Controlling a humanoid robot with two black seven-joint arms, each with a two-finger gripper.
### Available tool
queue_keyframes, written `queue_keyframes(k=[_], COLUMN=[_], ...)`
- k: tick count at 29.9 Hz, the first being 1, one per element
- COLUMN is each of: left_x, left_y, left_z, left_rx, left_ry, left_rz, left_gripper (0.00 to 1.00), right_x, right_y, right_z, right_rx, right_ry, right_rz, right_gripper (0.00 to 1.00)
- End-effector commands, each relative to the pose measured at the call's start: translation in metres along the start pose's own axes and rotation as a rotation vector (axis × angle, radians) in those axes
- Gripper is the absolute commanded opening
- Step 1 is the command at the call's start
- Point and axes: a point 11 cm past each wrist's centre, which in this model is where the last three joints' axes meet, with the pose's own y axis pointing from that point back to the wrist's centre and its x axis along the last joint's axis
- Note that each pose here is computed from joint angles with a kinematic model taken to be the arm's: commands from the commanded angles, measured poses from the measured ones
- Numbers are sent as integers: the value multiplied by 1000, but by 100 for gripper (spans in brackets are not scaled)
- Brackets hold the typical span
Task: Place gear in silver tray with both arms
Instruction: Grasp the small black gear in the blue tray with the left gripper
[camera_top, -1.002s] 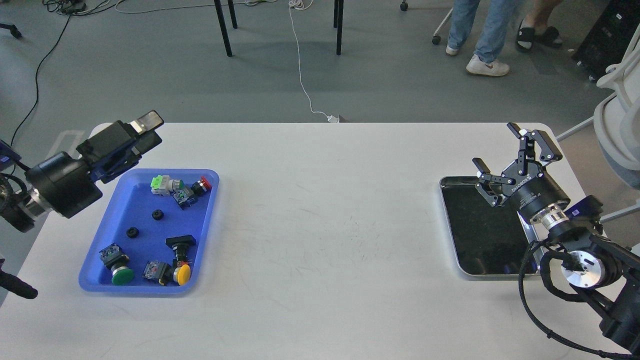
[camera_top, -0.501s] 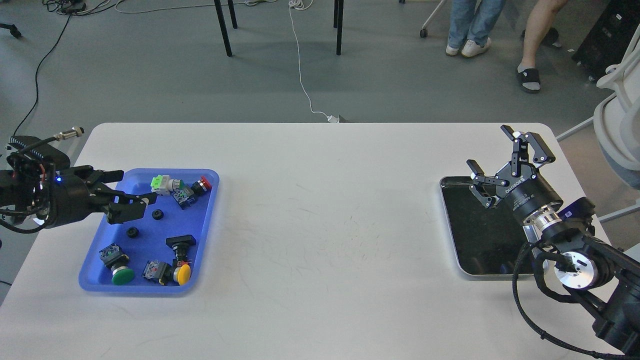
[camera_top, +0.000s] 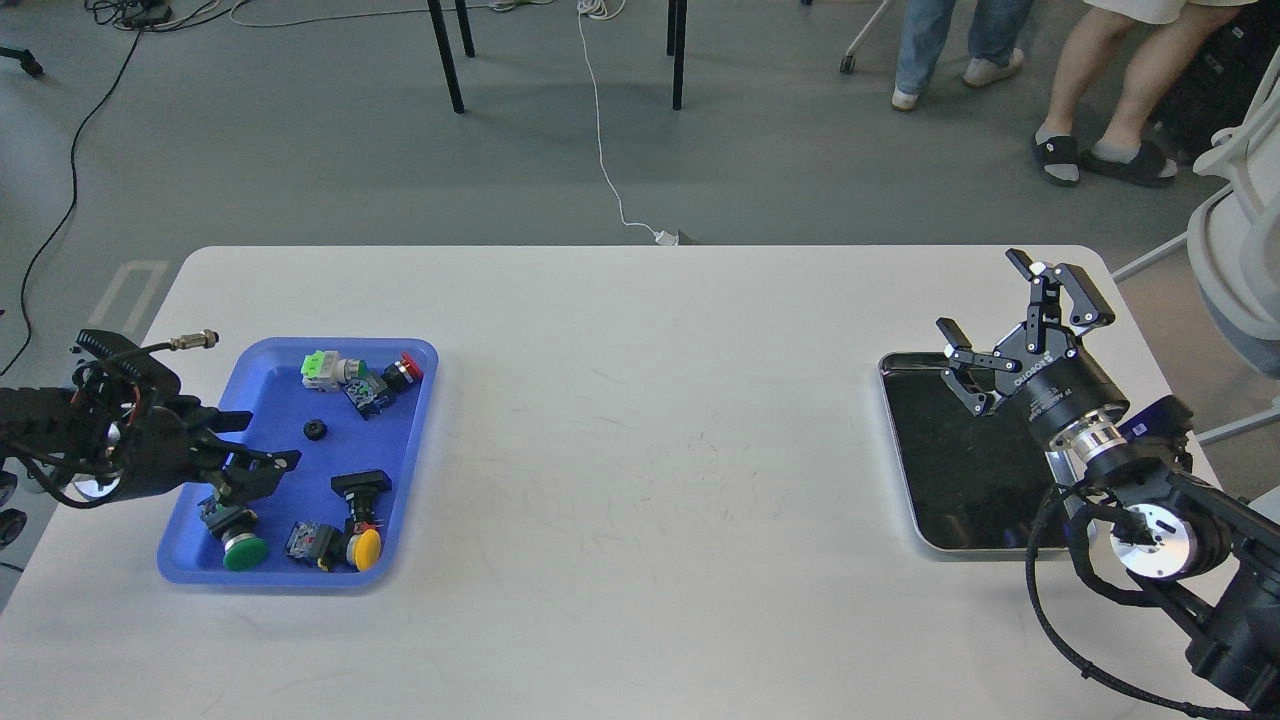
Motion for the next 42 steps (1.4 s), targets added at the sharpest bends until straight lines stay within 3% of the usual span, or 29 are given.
queue_keyframes(k=[1,12,23,37,42], left_x=[-5,-12,-13,-8,22], left_y=[-1,-6,-8,-9,-4], left_z=[-2,-1,0,1,-3], left_rx=[7,5,3,-1,8], left_ry=[1,4,8,-5,-41], left_rz=[-10,-32,-34,-10,49], left_gripper=[71,56,23,17,18], right_x=[0,0,0,0,0], right_y=[-1,-1,-1,-1,-2], right_z=[-1,-1,-2,-2,-3], right_rx=[3,2,3,5,6], right_ry=[1,1,2,1,3], right_rz=[-1,0,1,0,-1], right_gripper=[99,99,99,99,99])
